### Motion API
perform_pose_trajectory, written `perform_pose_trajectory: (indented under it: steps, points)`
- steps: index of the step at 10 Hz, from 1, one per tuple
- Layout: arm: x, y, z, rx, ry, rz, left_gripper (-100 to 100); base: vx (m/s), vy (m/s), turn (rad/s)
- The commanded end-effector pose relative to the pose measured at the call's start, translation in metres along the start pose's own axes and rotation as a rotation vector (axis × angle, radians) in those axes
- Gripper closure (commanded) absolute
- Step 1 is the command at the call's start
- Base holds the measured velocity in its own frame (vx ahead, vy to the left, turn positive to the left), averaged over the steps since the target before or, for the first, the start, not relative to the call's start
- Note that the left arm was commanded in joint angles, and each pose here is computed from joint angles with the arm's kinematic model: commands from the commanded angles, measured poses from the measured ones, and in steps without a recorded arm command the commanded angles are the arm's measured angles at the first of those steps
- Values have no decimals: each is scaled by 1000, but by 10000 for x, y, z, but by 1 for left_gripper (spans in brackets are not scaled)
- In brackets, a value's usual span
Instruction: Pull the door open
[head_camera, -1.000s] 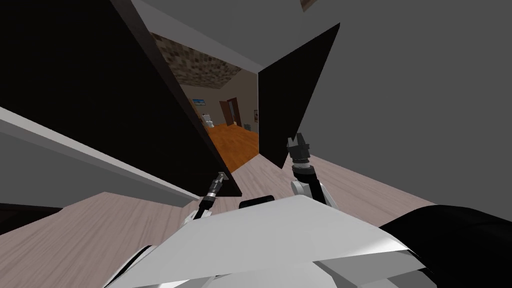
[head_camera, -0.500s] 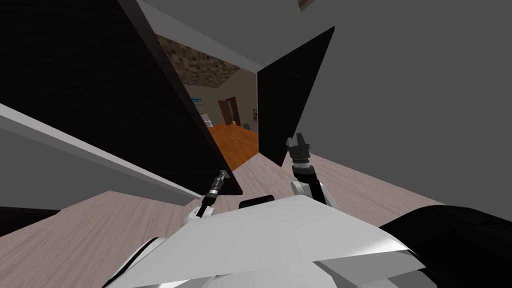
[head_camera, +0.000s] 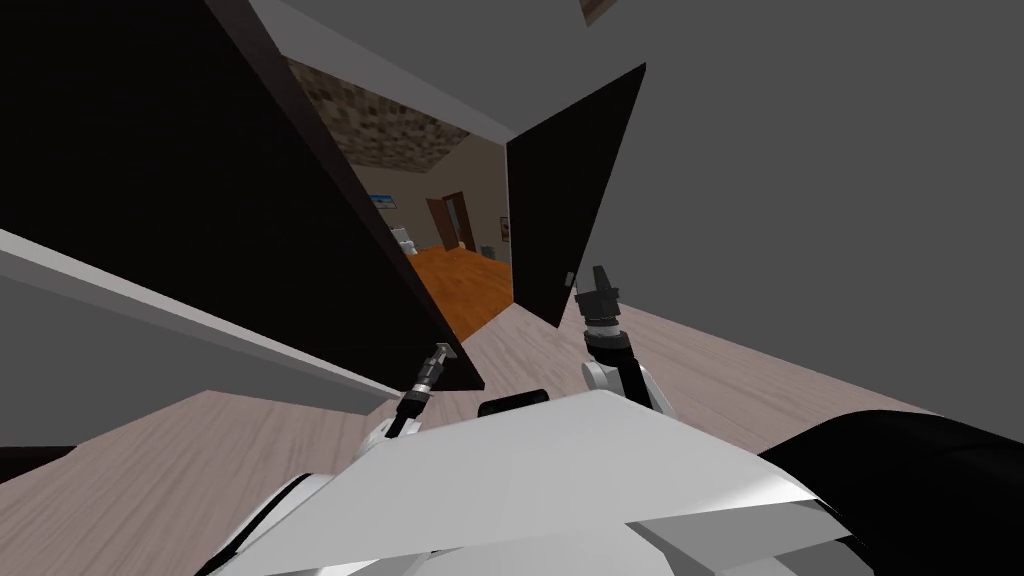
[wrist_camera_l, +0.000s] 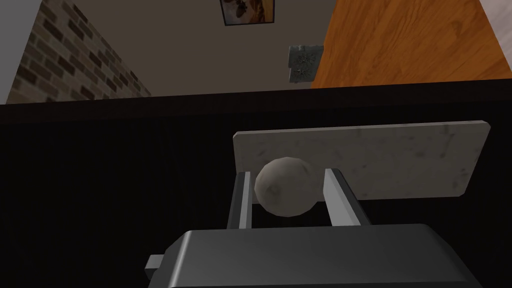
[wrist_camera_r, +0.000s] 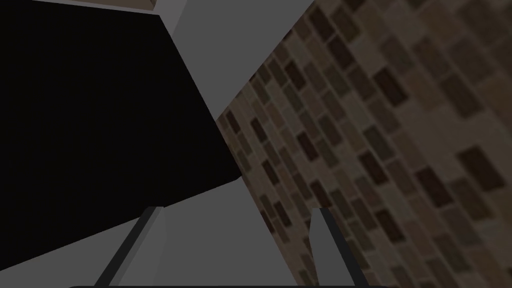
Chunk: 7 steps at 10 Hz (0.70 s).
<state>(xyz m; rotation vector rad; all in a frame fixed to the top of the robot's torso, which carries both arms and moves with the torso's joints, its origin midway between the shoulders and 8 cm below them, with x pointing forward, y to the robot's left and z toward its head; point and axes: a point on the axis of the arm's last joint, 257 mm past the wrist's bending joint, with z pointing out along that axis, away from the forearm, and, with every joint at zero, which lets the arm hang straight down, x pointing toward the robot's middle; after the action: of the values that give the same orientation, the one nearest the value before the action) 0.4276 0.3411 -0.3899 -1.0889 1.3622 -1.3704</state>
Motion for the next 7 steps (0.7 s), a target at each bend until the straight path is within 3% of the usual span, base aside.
perform_pose_trajectory:
  steps: [1,2,3,4,5,7]
  points:
    - [-13,32,-149,-5,15,-2,100,-136,46,-82]
    - [-13,32,-149,-5,15,-2,100,-96,38,-16]
    - [-57,28,-289,-6,29,-2,100,-95,54,-108]
    - [-77,26,-356,-6,36,-2,100,-132,67,-115]
    - [-77,26,-356,-6,36,-2,100,-93,27,-30]
    - [-110,19,-474,-7,50,-3,100,-50,19,-50]
